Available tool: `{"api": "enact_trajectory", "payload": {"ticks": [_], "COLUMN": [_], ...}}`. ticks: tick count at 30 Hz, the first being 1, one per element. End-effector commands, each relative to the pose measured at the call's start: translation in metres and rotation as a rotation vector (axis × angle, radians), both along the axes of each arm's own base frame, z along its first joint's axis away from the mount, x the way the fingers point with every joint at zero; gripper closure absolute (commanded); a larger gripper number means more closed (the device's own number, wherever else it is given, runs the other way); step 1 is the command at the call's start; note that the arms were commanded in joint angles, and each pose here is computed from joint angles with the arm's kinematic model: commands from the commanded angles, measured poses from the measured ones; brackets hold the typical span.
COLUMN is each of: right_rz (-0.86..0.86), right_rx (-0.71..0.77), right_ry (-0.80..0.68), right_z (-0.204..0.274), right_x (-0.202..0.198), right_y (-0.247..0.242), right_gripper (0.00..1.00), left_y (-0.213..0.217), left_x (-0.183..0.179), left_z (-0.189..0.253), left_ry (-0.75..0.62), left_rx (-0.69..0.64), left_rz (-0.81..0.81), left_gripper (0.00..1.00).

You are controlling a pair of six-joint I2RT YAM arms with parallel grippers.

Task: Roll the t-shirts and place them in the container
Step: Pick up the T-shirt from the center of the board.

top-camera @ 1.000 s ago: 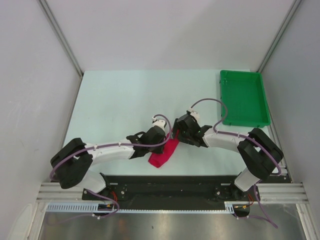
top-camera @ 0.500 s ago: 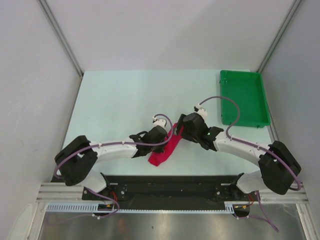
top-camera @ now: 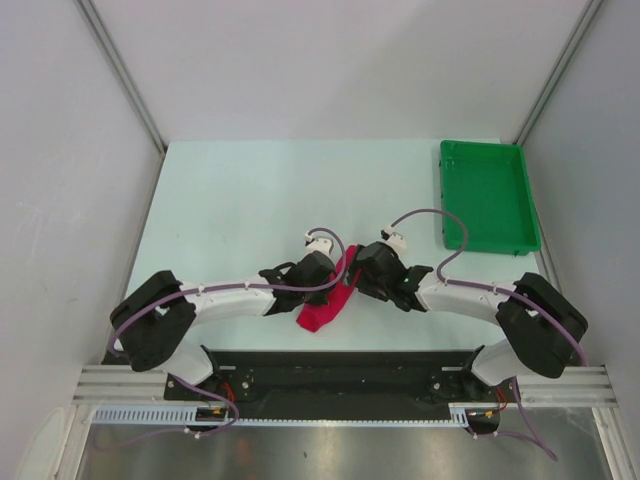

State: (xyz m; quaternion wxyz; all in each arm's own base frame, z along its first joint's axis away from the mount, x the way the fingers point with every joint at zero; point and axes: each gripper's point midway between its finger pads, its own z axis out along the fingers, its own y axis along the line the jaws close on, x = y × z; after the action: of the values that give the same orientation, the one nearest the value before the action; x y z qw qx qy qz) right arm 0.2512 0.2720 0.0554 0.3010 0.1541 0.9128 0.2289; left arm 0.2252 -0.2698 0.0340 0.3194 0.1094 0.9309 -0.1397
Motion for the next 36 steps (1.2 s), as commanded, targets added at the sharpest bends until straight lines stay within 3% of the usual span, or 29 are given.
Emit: {"api": "enact_trajectory", "payload": {"ticks": [1, 12, 19, 28, 30, 31, 32, 33, 35, 36], "right_rz": [-0.061, -0.080, -0.079, -0.074, -0.071, -0.050, -0.034, -0.018, 0.011, 0.039], "right_rx": [0.044, 0.108, 0.121, 0.094, 0.071, 0.075, 0.048, 0.036, 0.003, -0.027], "right_ry": [-0.057, -0.039, 0.000, 0.051, 0.066, 0.077, 0.079, 0.079, 0.065, 0.045], "right_z": [0.016, 0.008, -0.010, -0.032, -0.043, -0.044, -0.051, -0.053, -0.056, -0.056], "right_x": [0.004, 0.007, 0.011, 0.009, 0.012, 0.011, 0.012, 0.012, 0.012, 0.014], "right_y": [0.006, 0.023, 0.029, 0.028, 0.022, 0.024, 0.019, 0.018, 0.015, 0.011], "right_gripper": [0.20, 0.20, 0.25, 0.41, 0.52, 0.63, 0.74, 0.78, 0.94, 0.97], "left_y": [0.018, 0.017, 0.017, 0.006, 0.005, 0.004, 0.005, 0.006, 0.010, 0.012], "left_x": [-0.008, -0.008, -0.010, -0.014, -0.015, -0.015, -0.015, -0.015, -0.014, -0.012], "left_z": [-0.030, -0.030, -0.029, -0.016, -0.013, -0.008, -0.006, -0.002, 0.012, 0.018], "left_ry": [0.059, 0.056, 0.054, 0.048, 0.048, 0.042, 0.044, 0.041, 0.013, 0.000], "left_rx": [0.079, 0.071, 0.050, -0.043, -0.054, -0.064, -0.062, -0.066, -0.071, -0.072], "left_rz": [0.029, 0.030, 0.030, 0.010, 0.008, 0.007, 0.007, 0.009, 0.016, 0.024], "left_gripper": [1.00, 1.00, 1.00, 0.96, 0.93, 0.89, 0.84, 0.69, 0.61, 0.54]}}
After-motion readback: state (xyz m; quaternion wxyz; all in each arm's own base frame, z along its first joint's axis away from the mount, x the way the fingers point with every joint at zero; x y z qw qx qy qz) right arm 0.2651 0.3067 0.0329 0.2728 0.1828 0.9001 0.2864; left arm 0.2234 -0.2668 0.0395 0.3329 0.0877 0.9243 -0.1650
